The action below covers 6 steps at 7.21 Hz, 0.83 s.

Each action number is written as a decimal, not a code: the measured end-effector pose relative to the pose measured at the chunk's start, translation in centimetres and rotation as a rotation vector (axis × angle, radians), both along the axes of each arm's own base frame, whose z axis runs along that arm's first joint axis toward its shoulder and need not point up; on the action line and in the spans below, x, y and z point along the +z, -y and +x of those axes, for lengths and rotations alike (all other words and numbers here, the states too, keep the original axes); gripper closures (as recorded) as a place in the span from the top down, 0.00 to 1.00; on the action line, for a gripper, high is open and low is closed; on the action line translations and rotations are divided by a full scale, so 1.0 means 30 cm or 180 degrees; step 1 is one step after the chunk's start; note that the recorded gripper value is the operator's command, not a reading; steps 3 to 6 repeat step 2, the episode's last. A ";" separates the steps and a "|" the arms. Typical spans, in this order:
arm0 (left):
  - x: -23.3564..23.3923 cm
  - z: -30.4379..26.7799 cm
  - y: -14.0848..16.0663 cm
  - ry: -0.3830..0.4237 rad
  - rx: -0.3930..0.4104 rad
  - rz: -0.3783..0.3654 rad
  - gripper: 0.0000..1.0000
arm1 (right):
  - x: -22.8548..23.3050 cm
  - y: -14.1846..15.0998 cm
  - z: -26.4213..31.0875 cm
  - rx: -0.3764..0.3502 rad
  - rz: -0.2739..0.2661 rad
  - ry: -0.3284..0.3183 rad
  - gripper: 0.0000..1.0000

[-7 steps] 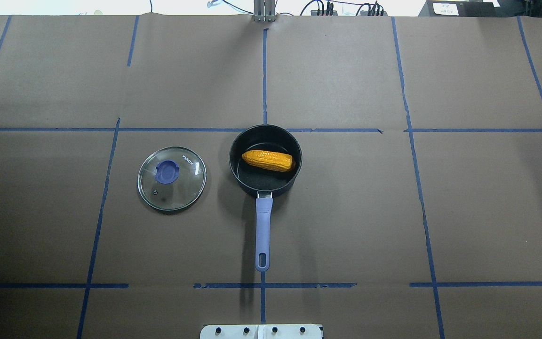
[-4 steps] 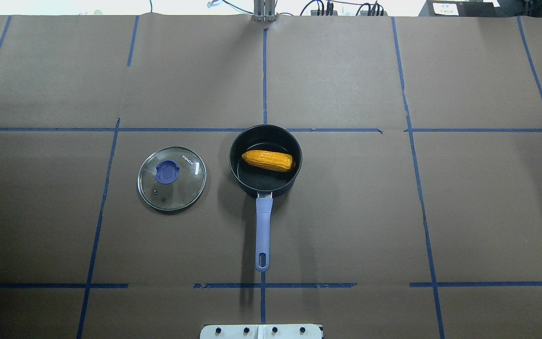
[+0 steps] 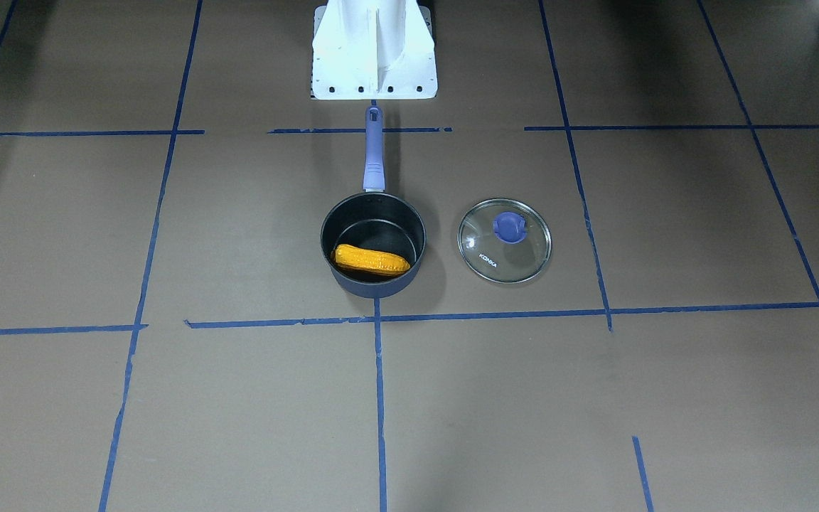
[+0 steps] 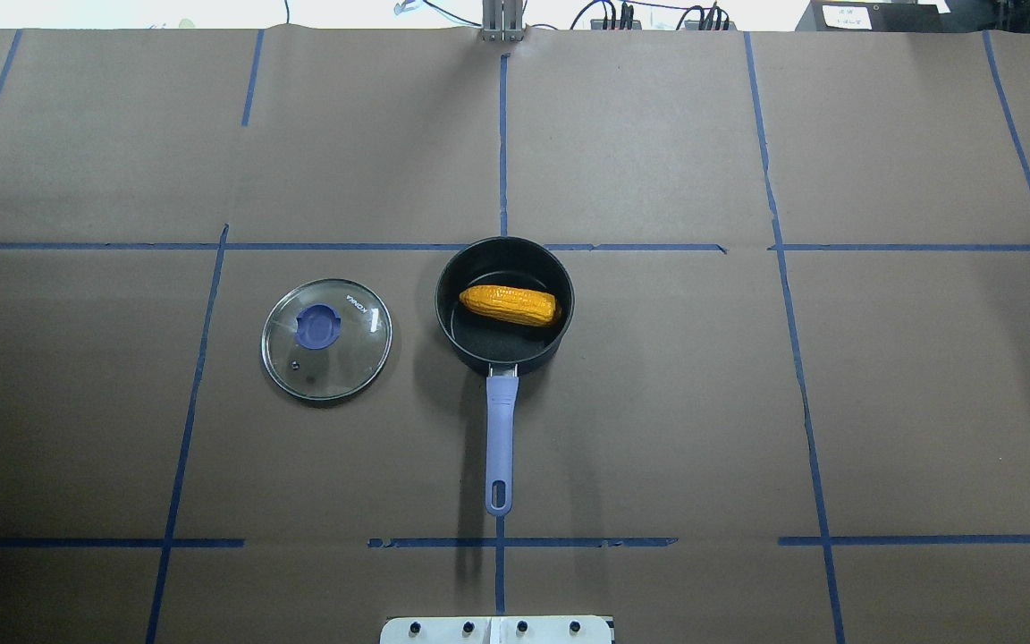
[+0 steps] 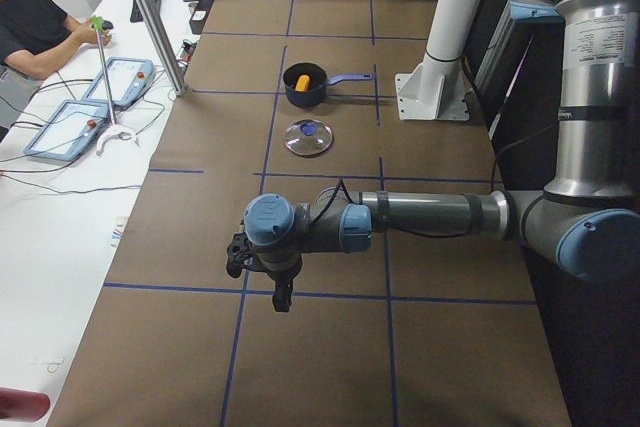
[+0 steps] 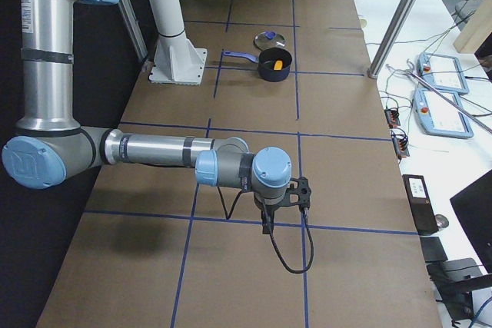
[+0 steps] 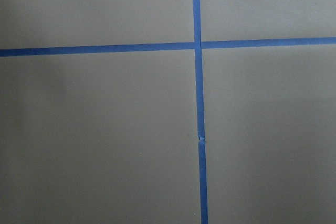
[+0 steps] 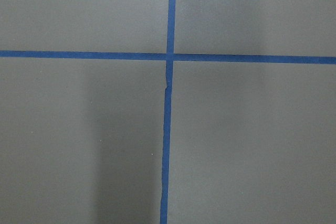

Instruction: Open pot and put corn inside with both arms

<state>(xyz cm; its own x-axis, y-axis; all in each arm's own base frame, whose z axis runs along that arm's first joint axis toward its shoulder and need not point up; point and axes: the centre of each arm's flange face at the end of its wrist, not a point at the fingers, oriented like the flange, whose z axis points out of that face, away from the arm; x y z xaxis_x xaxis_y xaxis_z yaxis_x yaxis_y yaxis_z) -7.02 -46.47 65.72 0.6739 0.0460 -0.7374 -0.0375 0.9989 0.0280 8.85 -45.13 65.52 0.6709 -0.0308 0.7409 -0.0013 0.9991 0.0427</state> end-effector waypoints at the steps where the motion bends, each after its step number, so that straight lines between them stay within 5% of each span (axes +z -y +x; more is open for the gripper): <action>1: 0.000 0.000 0.000 0.0000 0.0000 0.0001 1.00 | -0.001 0.001 0.000 0.0000 0.0004 0.0000 1.00; 6: -0.001 0.000 0.000 0.0000 0.0000 0.0001 1.00 | -0.004 0.003 0.000 0.0000 0.0009 -0.0001 1.00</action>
